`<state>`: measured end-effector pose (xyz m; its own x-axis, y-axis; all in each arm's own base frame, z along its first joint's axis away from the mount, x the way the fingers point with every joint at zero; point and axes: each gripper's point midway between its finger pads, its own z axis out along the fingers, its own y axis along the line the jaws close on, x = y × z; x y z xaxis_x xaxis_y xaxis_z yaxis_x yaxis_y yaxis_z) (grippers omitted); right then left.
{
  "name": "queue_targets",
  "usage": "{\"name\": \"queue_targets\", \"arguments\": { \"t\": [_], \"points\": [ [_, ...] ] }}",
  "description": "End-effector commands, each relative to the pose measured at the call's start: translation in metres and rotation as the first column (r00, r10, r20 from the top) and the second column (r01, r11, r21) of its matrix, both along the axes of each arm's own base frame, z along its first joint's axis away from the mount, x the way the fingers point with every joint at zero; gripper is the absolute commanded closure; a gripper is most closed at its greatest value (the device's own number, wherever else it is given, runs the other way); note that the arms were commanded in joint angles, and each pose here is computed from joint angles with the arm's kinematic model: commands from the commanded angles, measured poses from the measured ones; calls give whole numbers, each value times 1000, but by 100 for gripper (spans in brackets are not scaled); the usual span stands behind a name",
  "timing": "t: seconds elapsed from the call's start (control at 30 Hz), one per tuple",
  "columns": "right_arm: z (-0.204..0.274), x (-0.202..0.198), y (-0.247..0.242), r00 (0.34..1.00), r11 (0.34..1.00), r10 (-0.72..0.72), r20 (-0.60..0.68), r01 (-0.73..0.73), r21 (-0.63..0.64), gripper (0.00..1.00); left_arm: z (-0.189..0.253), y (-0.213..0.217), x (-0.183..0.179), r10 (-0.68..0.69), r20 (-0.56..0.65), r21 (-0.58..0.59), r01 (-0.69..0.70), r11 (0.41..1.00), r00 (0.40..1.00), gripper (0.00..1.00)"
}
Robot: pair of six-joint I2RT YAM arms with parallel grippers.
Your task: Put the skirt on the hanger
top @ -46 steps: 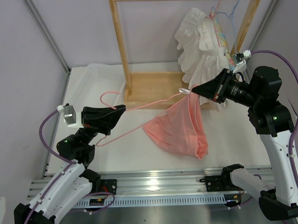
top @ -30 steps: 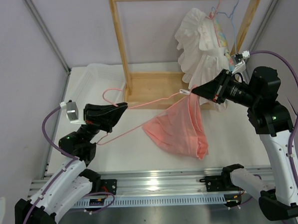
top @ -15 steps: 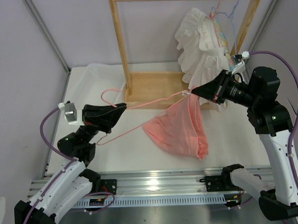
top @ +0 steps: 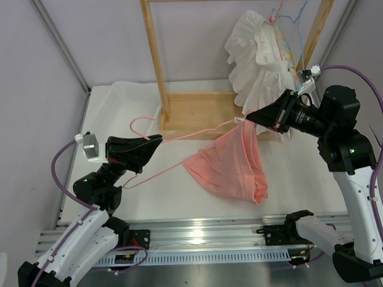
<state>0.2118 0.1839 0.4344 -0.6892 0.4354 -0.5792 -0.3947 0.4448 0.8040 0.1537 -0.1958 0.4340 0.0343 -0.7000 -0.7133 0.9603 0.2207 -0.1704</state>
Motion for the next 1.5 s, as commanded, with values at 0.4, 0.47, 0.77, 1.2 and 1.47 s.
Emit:
{"name": "queue_targets", "arguments": {
  "t": [0.4,0.47,0.77,1.2,1.47],
  "points": [
    [-32,24,-27,977,969,-198,73,207,-138,100,-184,44,103,648,-575,518,-391,761,499,100],
    [-41,27,-27,976,963,-207,68,215,-160,100,-216,49,112,710,-578,606,-372,704,402,100],
    [-72,45,-32,964,927,-255,75,265,-264,100,-218,25,178,691,-612,574,-385,723,386,100],
    [-76,46,-32,965,925,-240,101,259,-278,100,-111,7,203,703,-491,568,-422,706,514,100],
    [-67,58,-29,964,923,-237,123,262,-281,100,-4,-5,267,776,-326,538,-569,622,540,100]
  ]
}}
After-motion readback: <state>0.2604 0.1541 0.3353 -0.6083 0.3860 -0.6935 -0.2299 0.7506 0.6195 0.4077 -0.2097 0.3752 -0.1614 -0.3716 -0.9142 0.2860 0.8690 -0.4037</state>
